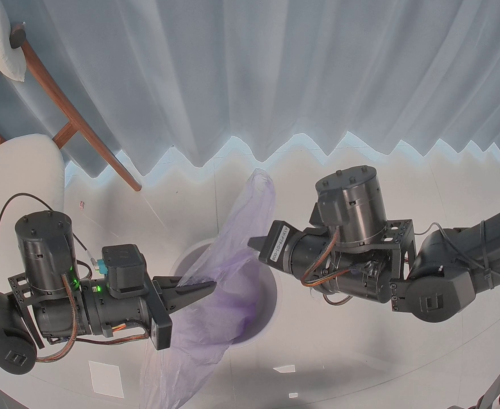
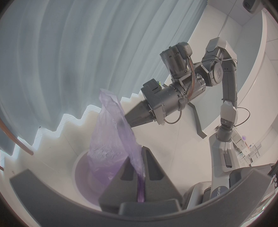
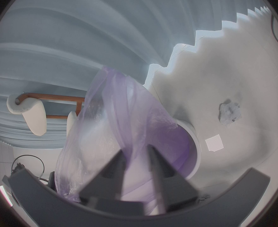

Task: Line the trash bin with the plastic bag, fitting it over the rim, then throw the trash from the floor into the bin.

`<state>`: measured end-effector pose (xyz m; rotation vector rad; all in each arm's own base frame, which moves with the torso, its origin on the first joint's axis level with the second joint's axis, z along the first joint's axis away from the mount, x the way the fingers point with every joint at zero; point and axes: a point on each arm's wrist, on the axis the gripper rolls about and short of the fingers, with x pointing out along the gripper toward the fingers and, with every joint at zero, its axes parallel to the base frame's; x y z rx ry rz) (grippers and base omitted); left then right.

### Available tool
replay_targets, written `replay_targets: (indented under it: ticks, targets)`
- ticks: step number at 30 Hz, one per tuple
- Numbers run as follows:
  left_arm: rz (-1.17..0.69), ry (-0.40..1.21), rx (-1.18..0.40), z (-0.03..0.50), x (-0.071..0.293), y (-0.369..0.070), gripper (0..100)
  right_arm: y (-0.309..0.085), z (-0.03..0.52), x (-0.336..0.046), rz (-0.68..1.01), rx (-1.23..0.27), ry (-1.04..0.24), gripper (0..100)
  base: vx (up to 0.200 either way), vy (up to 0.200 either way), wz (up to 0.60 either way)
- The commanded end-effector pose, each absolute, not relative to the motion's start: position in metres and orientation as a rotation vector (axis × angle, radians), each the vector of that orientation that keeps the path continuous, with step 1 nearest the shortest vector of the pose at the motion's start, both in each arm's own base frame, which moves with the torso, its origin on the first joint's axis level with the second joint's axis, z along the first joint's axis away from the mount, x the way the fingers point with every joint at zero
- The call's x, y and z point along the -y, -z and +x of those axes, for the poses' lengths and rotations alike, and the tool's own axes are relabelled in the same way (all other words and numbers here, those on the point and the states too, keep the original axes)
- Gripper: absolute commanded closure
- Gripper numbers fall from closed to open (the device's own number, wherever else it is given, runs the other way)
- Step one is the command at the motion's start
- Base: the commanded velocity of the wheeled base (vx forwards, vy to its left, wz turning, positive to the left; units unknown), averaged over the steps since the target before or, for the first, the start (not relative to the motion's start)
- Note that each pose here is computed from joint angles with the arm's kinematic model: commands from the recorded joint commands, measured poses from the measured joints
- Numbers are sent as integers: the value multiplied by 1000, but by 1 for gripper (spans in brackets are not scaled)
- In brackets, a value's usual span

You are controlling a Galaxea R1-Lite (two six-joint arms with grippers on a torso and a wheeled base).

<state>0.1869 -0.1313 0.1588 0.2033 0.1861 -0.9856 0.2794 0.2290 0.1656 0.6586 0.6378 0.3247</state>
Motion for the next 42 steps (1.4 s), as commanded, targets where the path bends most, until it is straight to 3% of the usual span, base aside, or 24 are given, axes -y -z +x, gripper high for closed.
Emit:
replay_targets:
  ticks: [1,11,20,21,41,42]
  targets:
    - [201,987,-178,186,131,-160,100,-162,276,-230,651,-649,-326,100,0,0,0]
    - [203,997,-196,181,129,-157,100,-177,271,-221,653,-592,-302,100,0,0,0]
    - [207,1025,-203,179,135,-155,100,-179,263,-214,626,-630,-282,100,0,0,0]
    - [207,1025,-203,179,135,-155,100,-179,263,-214,626,-629,-281,0,0,0,0]
    - [207,1020,-191,178,135,-157,100,-155,268,-222,538,-696,-218,0,0,0,0]
    - [207,1020,-192,178,135,-156,100,-155,268,-222,538,-696,-218,100,0,0,0]
